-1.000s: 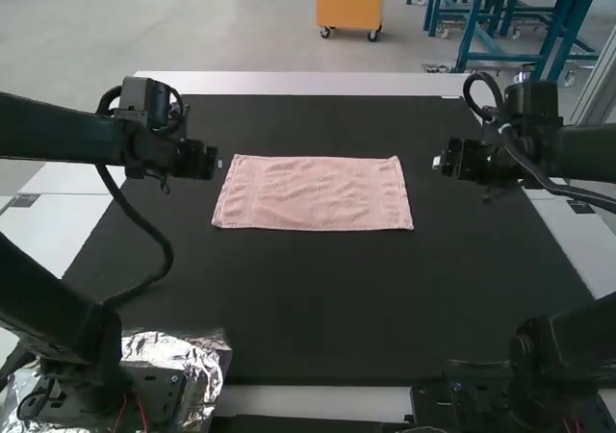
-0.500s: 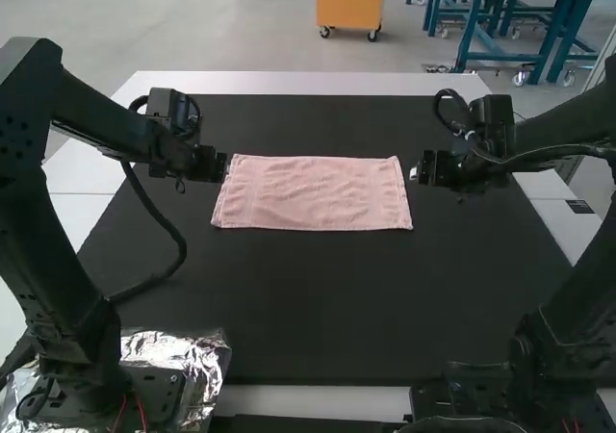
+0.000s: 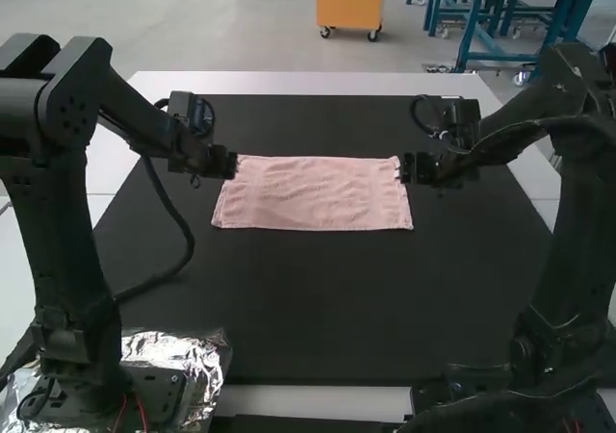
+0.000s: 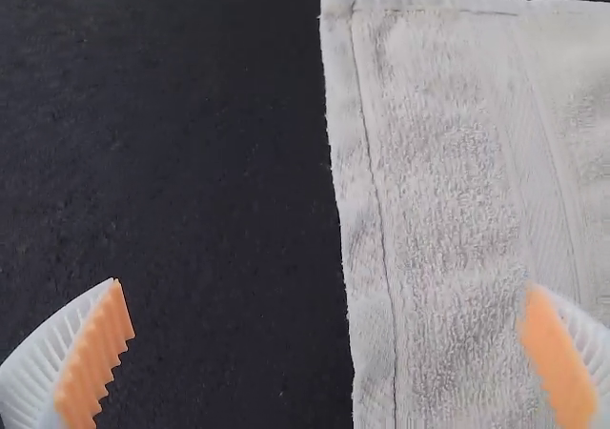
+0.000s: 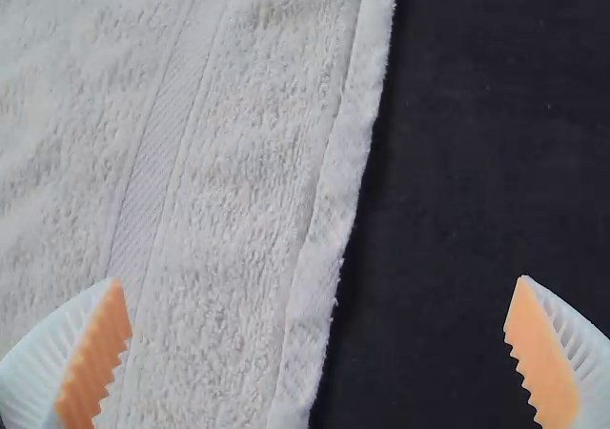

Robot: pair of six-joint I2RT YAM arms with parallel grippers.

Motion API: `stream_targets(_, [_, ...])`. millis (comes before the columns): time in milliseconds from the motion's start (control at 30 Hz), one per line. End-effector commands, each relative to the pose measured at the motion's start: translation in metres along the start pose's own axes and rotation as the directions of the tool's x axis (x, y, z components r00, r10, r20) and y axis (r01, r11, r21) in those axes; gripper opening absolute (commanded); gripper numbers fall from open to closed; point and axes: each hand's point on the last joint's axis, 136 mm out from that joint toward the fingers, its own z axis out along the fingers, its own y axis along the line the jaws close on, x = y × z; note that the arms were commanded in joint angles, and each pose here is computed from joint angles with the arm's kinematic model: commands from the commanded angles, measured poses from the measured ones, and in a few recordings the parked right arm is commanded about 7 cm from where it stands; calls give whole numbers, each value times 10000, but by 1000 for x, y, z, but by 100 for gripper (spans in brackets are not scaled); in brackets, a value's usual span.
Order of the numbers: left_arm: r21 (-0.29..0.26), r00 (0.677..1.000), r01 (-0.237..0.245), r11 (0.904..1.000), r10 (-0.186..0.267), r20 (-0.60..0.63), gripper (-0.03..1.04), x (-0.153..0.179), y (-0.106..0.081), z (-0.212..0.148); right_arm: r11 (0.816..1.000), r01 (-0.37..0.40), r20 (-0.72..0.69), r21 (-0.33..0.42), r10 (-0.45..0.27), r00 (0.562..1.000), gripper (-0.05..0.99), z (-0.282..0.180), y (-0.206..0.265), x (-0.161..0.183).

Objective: Fold the towel.

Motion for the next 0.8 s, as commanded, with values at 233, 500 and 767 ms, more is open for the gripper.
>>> stream_targets(233, [-231, 9995, 277, 9993, -274, 131, 96, -14, 9, 33, 9963, 827, 172, 250, -831, 9964, 90, 41, -8, -29])
stream_targets(500, [-250, 9995, 294, 9993, -290, 160, 96, -20, 11, 51, 9944, 1005, 78, 332, -1009, 9949, 90, 66, -11, -37])
stream_targets(767, [-251, 9995, 314, 9992, -315, -8, 96, -19, 10, 66, 9915, 1220, -47, 453, -1219, 9925, 90, 87, -8, -46])
